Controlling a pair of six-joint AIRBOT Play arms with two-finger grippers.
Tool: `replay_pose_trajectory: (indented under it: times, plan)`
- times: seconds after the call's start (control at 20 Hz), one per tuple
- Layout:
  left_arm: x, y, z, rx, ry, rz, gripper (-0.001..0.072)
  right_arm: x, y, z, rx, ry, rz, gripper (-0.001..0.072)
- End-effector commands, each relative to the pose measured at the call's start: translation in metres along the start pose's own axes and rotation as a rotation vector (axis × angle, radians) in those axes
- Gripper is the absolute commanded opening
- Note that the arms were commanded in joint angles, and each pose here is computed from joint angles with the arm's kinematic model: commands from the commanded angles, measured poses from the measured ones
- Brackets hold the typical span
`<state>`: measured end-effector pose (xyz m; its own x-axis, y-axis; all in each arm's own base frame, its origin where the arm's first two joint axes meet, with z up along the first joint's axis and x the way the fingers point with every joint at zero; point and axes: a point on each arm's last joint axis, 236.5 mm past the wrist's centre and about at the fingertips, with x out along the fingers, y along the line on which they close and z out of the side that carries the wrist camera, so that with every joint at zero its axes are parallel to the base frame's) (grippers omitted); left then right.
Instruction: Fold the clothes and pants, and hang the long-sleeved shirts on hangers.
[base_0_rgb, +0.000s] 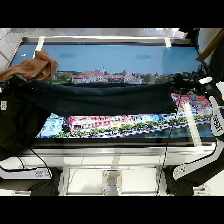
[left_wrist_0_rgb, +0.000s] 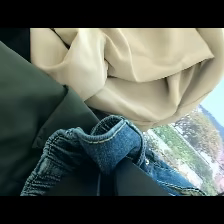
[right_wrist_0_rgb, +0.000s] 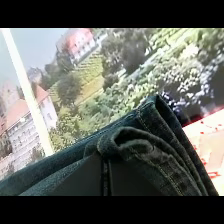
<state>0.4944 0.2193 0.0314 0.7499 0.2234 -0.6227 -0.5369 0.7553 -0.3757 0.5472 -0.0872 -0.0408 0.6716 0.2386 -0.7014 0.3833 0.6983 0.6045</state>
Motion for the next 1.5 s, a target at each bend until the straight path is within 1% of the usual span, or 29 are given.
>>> replay_pose_trajectory:
  times: [0.0, 0.15, 0.25, 0.3, 0.35, 0.4, 0.45, 0.5, 0.55, 0.7, 0.8, 0.85, 0.95, 1.0, 1.05, 1.15, 1.2, 1.25, 1.3, 1.35, 1.4, 1.45]
  plan:
    - [0.013, 0.003, -0.004, -0.018, -0.007, 0.007, 0.0037, 0.007, -0.008, 0.005, 0.085, -0.024, -0.019, 0.0019]
    - [0.012, 0.001, 0.011, -0.058, -0.070, 0.000, 0.0037, 0.008, -0.007, 0.012, 0.104, -0.057, -0.020, 0.0020]
    - [0.013, -0.006, 0.007, -0.045, -0.064, -0.009, 0.0038, 0.009, -0.005, 0.008, 0.094, -0.045, -0.018, 0.0022]
    - [0.012, -0.008, 0.008, -0.043, -0.065, -0.012, 0.0039, 0.008, -0.003, 0.005, 0.081, -0.030, -0.015, 0.0067]
    - [0.009, -0.010, 0.012, -0.041, -0.074, -0.016, 0.0043, 0.004, -0.004, 0.003, 0.075, -0.013, -0.017, 0.0199]
    - [0.002, -0.013, 0.022, -0.040, -0.096, -0.022, 0.0111, -0.004, -0.007, 0.003, 0.052, 0.011, -0.027, 0.0328]
    - [-0.010, -0.016, 0.037, -0.031, -0.128, -0.030, 0.0269, -0.013, -0.009, 0.005, 0.028, 0.038, -0.038, 0.0350]
    - [-0.027, -0.022, 0.056, 0.011, -0.171, -0.041, 0.0460, -0.025, -0.011, 0.006, 0.006, 0.070, -0.047, 0.0350]
    - [-0.047, -0.030, 0.075, 0.045, -0.220, -0.054, 0.0537, -0.040, -0.015, 0.008, -0.015, 0.105, -0.061, 0.0350]
    - [-0.118, -0.066, 0.115, 0.105, -0.353, -0.116, 0.0544, -0.081, -0.028, 0.003, -0.076, 0.211, -0.121, 0.0350]
    - [-0.152, -0.100, 0.098, 0.214, -0.308, -0.170, 0.0544, -0.100, -0.037, -0.014, -0.146, 0.302, -0.162, 0.0350]
    - [-0.163, -0.120, 0.077, 0.308, -0.249, -0.203, 0.0544, -0.104, -0.041, -0.023, -0.155, 0.342, -0.179, 0.0351]
    - [-0.180, -0.163, 0.013, 0.524, -0.082, -0.298, 0.0544, -0.105, -0.046, -0.031, -0.149, 0.382, -0.187, 0.0352]
    - [-0.185, -0.184, -0.016, 0.595, -0.014, -0.351, 0.0544, -0.102, -0.045, -0.033, -0.142, 0.388, -0.176, 0.0361]
    - [-0.190, -0.207, -0.043, 0.654, 0.033, -0.409, 0.0543, -0.098, -0.044, -0.035, -0.159, 0.401, -0.154, 0.0416]
    - [-0.197, -0.255, -0.084, 0.729, 0.062, -0.519, 0.0542, -0.088, -0.047, -0.042, -0.201, 0.431, -0.122, 0.0418]
    - [-0.199, -0.278, -0.104, 0.757, 0.069, -0.568, 0.0540, -0.082, -0.052, -0.045, -0.208, 0.448, -0.121, 0.0480]
    - [-0.199, -0.301, -0.127, 0.788, 0.080, -0.617, 0.0538, -0.077, -0.059, -0.048, -0.213, 0.463, -0.117, 0.0517]
    - [-0.198, -0.319, -0.151, 0.814, 0.096, -0.658, 0.0537, -0.071, -0.067, -0.051, -0.205, 0.480, -0.111, 0.0517]
    - [-0.196, -0.337, -0.177, 0.840, 0.114, -0.694, 0.0494, -0.065, -0.072, -0.054, -0.188, 0.494, -0.078, 0.0517]
    - [-0.192, -0.351, -0.200, 0.862, 0.131, -0.722, 0.0473, -0.060, -0.072, -0.058, -0.157, 0.508, -0.016, 0.0516]
    - [-0.187, -0.363, -0.224, 0.880, 0.144, -0.745, 0.0473, -0.055, -0.071, -0.058, -0.125, 0.508, 0.042, 0.0516]
